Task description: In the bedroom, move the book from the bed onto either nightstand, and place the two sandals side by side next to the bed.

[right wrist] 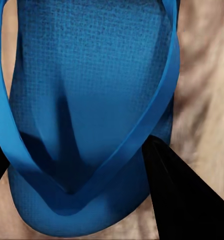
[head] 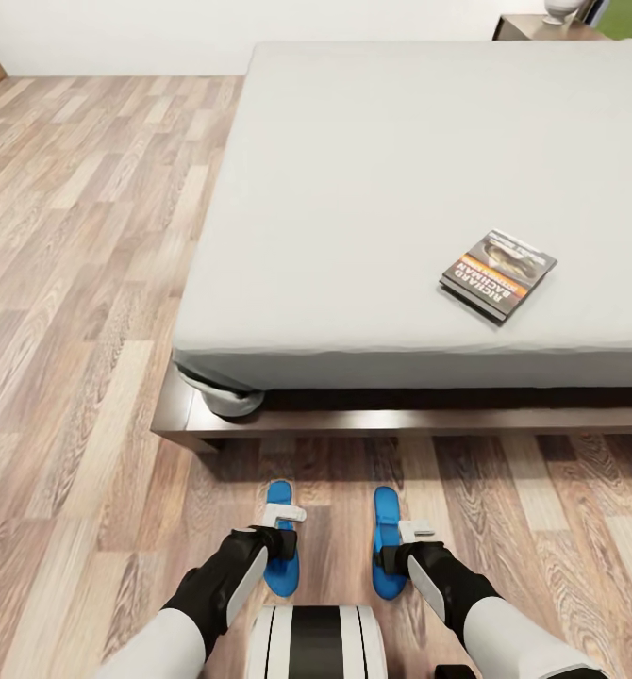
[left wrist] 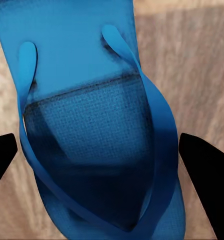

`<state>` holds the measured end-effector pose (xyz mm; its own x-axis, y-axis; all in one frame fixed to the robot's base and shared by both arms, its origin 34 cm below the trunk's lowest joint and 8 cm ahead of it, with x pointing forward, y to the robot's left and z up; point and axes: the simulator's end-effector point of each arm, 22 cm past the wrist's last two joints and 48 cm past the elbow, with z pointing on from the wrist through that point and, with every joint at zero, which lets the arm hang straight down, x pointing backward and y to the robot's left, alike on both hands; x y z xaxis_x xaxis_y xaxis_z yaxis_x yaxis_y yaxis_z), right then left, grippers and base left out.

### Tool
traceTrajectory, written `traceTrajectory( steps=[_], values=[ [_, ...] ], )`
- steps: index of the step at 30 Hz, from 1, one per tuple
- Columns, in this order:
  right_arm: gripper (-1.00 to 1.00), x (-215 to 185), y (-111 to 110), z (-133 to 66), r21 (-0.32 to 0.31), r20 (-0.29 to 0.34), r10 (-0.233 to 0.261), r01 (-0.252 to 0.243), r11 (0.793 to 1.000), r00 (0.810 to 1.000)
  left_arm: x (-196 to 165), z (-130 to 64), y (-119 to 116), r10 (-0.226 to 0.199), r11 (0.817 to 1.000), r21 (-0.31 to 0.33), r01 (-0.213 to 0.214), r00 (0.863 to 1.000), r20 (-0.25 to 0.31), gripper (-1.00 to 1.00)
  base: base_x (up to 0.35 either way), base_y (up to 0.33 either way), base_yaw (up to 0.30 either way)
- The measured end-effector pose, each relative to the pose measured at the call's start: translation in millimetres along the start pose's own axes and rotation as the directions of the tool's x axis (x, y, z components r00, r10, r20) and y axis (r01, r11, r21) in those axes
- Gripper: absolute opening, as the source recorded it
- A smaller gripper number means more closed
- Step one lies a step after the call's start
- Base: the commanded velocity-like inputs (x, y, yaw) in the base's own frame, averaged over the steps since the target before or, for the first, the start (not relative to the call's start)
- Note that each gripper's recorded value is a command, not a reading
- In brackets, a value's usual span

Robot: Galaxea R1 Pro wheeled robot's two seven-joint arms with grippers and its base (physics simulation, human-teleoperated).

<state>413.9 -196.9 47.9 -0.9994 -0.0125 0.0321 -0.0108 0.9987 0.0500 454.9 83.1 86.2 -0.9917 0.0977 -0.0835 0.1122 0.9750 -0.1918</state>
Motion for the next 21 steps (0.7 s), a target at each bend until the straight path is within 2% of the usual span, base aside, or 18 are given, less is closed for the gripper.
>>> traceTrajectory(
  steps=[8, 14, 21],
  values=[
    [-1.0, 0.2, 0.2, 0.3, 0.0, -0.001, -0.001, 0.001, 1.0, 1.0, 0.1, 0.3, -0.4, 0.0, 1.0, 0.001, 0.0, 1.0, -0.001, -1.0, 0.08, -0.011, 0.0],
    [-1.0, 0.0, 0.4, 0.1, -0.001, 0.0, 0.0, 0.0, 1.0, 1.0, 0.0, 0.1, -0.5, 0.0, 1.0, 0.001, 0.0, 1.0, 0.0, -1.0, 0.221, 0.0, 0.0],
    [-1.0, 0.2, 0.1, 0.3, 0.0, -0.001, -0.001, 0.001, 1.0, 1.0, -0.4, 0.1, -0.5, 0.0, 1.0, 0.001, 0.0, 1.0, 0.001, -1.0, 0.038, 0.0, 0.0]
  ],
)
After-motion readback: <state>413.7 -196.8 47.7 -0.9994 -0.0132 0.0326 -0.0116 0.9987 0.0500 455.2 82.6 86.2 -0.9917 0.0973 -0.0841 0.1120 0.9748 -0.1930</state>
